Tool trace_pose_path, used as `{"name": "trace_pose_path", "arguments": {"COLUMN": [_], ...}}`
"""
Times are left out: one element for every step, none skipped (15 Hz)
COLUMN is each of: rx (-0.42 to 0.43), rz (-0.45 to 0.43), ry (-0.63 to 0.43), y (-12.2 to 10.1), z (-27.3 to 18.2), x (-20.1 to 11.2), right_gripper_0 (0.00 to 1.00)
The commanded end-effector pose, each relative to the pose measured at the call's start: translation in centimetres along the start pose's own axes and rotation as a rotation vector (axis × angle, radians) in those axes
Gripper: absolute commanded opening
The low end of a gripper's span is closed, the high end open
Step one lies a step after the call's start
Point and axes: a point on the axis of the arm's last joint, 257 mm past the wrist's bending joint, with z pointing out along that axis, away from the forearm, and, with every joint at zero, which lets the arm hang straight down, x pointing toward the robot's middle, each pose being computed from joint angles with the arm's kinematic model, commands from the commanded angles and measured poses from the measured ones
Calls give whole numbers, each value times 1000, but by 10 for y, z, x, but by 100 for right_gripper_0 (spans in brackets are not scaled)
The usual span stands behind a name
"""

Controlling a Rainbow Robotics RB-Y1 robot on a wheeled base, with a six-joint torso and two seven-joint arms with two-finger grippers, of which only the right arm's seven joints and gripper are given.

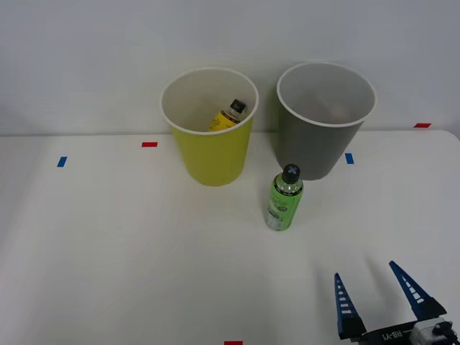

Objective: Put cans in the gray bin, plastic bottles in the light green bin

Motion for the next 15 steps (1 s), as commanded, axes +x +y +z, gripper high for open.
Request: {"name": "trace_pose_path", "arguments": {"rx": [-17,-30,-48,-66,-86,-106,-119,-126,-132,-136,-136,-138,-140,-146,-165], "rz": [-9,-3,0,3,6,16,35,56,52,39,33,26,24,23,29], "ry": [-11,-17,-18,-15,-14,-7,-3,-2,1,1,2,-1,3,2,0], "y": [1,6,12,20,28,38,46,52,55,57,58,61,64,68,77], "z": [6,9,14,22,34,44,54,65,79,92,104,118,128,136,144], "x": [-3,-5,-5,-4,-4,-3,-2,-4,-5,-8,-11,-15,-17,-21,-24], "right_gripper_0": [100,100,100,100,100,100,100,100,100,100,100,100,100,100,100]}}
